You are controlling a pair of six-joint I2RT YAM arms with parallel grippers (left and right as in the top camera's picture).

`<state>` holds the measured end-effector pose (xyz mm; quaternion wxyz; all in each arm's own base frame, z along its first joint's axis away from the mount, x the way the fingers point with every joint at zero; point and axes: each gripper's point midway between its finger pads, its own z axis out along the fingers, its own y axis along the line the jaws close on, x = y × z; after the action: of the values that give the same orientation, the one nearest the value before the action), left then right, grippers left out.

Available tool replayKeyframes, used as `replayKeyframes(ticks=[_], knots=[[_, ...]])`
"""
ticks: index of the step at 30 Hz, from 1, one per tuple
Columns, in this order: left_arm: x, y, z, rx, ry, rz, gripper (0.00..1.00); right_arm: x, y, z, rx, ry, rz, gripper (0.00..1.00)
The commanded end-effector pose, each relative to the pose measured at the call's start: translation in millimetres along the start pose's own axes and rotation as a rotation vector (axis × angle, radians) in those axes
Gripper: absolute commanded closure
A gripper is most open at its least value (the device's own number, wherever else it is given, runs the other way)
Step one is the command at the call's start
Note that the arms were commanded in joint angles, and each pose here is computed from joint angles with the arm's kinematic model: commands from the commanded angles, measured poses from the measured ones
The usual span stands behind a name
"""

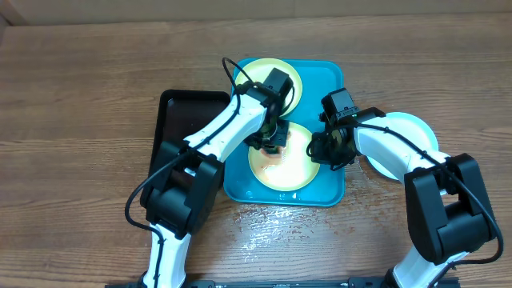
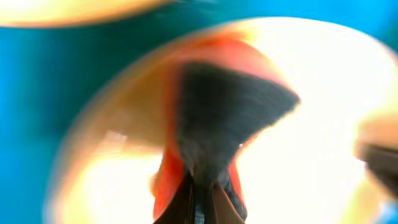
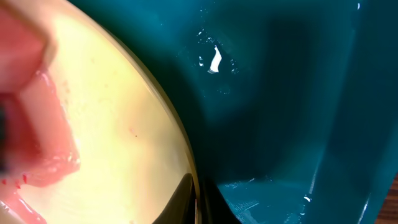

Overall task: Clean dirty plates on tray and stack at the side
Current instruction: 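Scrub the lower yellow plate with the sponge while right gripper holds rim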

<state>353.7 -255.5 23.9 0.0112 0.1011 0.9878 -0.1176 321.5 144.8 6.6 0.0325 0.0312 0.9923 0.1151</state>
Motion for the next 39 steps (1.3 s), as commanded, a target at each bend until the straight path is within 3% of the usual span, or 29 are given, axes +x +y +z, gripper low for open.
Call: replayKeyframes(ticks=[1, 7, 11, 17, 25, 30, 39], knots=[[19.0, -44.4, 4.0, 0.229, 0.107, 0.029, 0.96, 0.4, -12.4, 2.0, 0.059, -0.006, 0.014, 0.96], [42.3, -26.7, 4.0, 0.145, 0.204, -0.041, 0.96, 2.1, -13.2, 1.9, 0.062, 0.001, 0.016, 0.96], [54.8, 14.2, 2.8, -0.088, 0.228, -0.055, 0.96, 1.9, -13.1, 1.9, 0.062, 0.0, 0.015, 0.96], [40.3, 86.5, -17.3, -0.521, 0.107, -0.08, 0.96, 1.8, -13.1, 1.9, 0.062, 0.0, 0.015, 0.96], [16.0, 110.5, -40.2, -0.706, -0.011, -0.048, 0.96, 1.8, -13.1, 1.9, 0.062, 0.0, 0.012, 0.96], [3.4, 88.0, -29.3, -0.567, -0.038, -0.043, 0.96, 1.7, -13.6, 1.9, 0.065, -0.001, 0.012, 0.96], [-0.3, -37.4, -0.2, 0.147, 0.031, 0.029, 0.96, 1.8, -13.6, 1.9, 0.065, -0.001, 0.012, 0.96]])
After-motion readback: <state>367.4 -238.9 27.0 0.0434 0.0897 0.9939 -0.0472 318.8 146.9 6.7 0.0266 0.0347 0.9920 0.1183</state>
